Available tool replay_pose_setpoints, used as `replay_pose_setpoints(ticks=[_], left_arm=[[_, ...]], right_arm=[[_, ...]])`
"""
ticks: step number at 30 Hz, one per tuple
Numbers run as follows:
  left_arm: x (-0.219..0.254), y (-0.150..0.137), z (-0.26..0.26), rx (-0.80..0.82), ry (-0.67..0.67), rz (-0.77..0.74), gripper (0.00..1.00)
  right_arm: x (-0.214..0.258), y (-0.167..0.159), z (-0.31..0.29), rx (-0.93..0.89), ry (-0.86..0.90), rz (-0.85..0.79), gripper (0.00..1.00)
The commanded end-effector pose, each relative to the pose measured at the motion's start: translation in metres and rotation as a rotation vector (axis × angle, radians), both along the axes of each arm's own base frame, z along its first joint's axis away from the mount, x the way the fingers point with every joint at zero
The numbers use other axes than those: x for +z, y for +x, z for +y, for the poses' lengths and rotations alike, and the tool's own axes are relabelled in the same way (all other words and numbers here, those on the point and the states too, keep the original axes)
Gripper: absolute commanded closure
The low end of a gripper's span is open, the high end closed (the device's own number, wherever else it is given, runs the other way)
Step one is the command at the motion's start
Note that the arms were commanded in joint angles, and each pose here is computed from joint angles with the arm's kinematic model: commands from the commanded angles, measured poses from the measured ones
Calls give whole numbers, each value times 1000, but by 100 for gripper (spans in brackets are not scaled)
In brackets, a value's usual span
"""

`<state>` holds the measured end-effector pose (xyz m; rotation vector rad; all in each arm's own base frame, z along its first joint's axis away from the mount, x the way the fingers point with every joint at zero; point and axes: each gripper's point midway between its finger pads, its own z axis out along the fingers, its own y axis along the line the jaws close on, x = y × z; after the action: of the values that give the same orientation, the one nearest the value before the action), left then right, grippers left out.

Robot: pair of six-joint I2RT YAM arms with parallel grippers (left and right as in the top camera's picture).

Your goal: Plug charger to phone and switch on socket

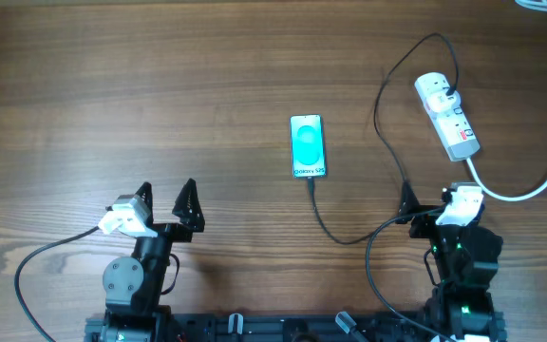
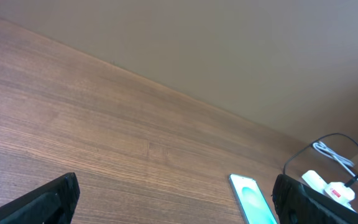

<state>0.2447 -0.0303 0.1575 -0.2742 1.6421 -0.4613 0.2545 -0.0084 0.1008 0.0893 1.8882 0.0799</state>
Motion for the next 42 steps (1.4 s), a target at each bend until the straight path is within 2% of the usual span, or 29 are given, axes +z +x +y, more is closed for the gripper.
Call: replay_pose_setpoints(ticks=[1,5,42], left_arm=[[-1,0,4,17,22,0,0],[-1,0,4,17,22,0,0],[-2,0,4,17,22,1,0]], right_arm=[[34,-1,-4,-25,-11,-146,0],[76,-8,-4,-34,-31,-328,0],[74,-8,-4,-35,-11,-317,0]])
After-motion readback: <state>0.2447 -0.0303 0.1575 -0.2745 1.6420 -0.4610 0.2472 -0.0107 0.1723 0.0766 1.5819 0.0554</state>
